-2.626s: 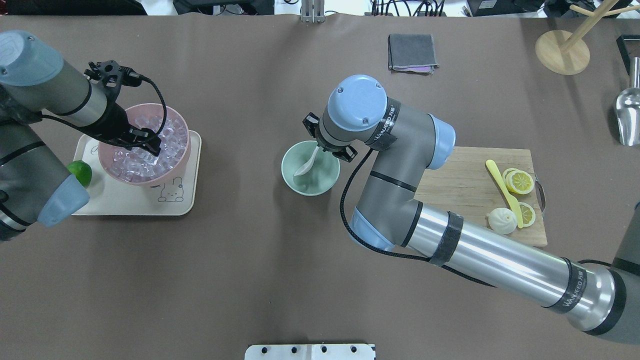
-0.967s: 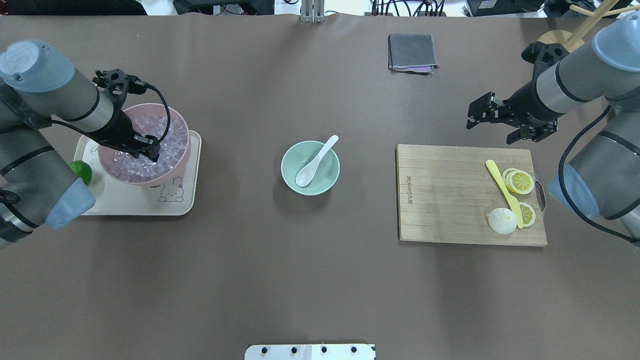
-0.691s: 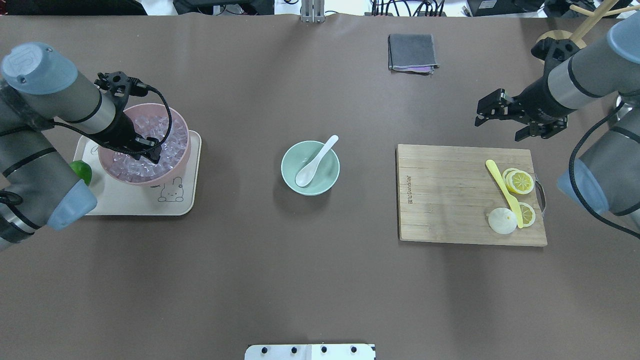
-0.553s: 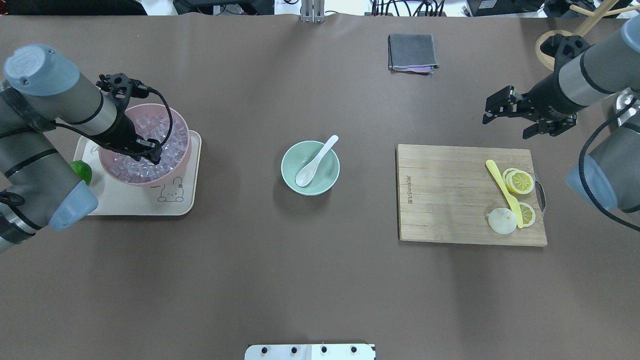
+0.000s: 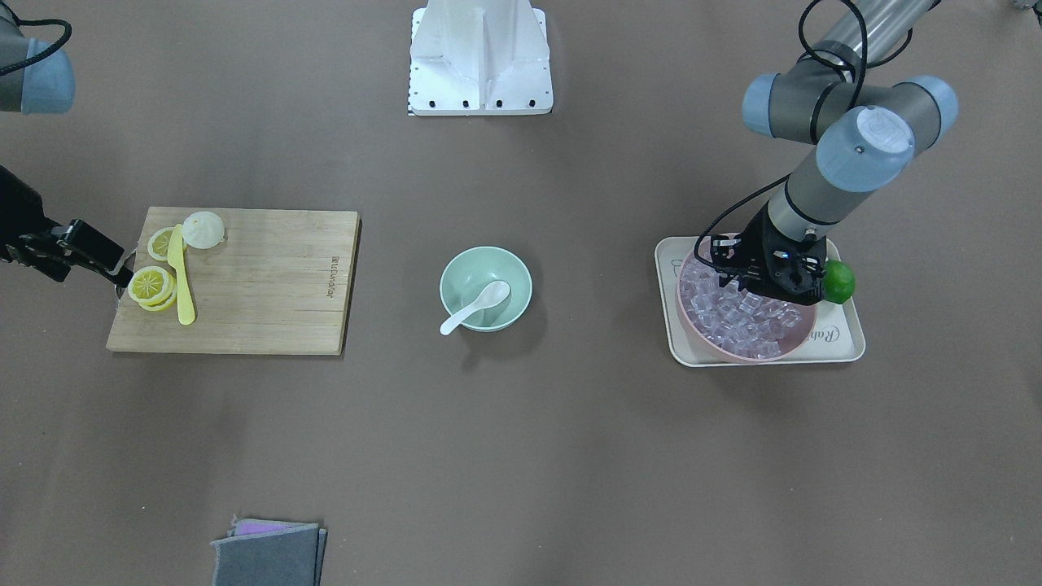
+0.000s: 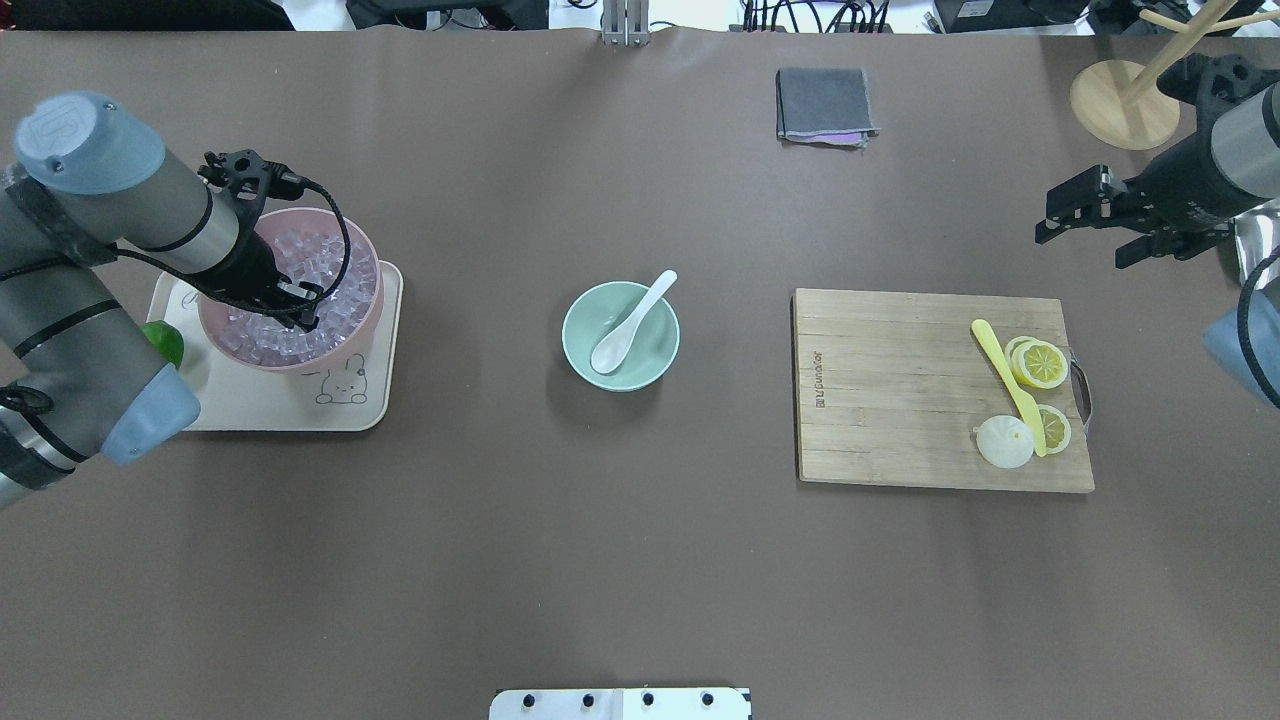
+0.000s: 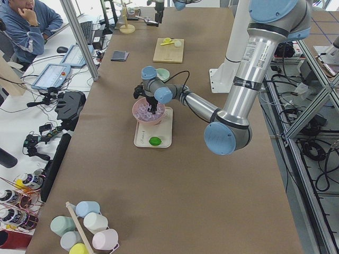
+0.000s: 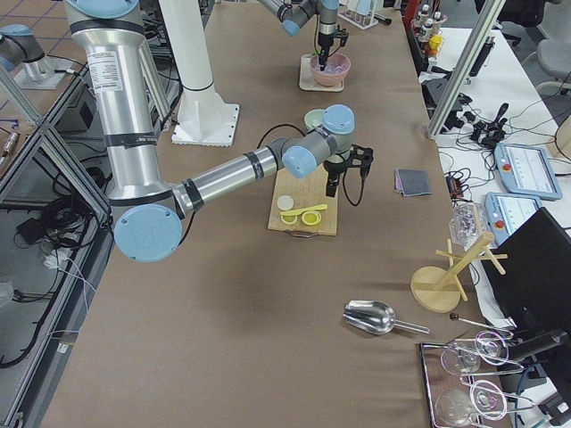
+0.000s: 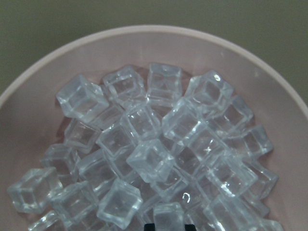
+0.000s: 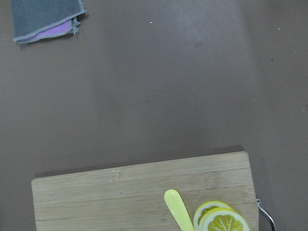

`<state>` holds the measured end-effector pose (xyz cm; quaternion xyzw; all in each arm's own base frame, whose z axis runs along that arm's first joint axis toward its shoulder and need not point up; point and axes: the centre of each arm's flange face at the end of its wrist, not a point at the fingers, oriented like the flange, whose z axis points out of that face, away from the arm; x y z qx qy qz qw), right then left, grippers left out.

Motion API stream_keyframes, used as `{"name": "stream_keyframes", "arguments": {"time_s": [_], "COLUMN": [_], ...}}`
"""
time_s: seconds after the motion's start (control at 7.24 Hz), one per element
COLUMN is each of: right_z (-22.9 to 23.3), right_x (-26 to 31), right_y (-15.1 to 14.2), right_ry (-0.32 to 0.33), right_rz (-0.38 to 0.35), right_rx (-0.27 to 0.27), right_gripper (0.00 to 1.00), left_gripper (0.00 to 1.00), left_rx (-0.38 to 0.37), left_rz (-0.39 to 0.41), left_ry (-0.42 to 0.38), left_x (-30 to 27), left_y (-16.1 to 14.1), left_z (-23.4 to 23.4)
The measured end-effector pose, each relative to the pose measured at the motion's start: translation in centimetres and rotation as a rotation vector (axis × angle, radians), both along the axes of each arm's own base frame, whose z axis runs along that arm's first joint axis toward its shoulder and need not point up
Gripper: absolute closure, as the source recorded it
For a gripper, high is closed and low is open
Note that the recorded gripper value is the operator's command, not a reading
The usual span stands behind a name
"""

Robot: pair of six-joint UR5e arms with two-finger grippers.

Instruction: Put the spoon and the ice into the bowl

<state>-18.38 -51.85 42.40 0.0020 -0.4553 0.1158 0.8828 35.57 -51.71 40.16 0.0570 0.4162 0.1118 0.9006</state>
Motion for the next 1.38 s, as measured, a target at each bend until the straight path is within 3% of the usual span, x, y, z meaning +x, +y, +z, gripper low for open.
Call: {"name": "stream_keyframes", "arguments": {"time_s": [0.41,0.83,1.11,1.38], "right_z": [0.6,2.7,5.6,9.1], "right_x": [2.6,6.8,10.7,14.2], "right_y": [-0.2,-0.2,0.4,1.9], "right_ry": [-0.006,0.019,0.073,0.116], "right_rz": [0.006,-0.014,-0.062,-0.116], "right_rx": [0.019,0.069,0.124,0.176], "right_gripper": [0.00,0.00,0.00,0.00], "left_gripper": [1.00,1.00,1.00,1.00], "left_rx": [0.022,0.009,-0.054,-0.090], "left_rz": [0.003,-0.034,-0.082,-0.142], "left_ry": [0.072,0.160,0.190,0.165], "left_x": [-1.4,-1.0,4.7,13.8], "left_y": [-0.8,-3.1,-2.5,-0.6], "left_z": [-4.2,-13.4,-19.9,-24.5]}}
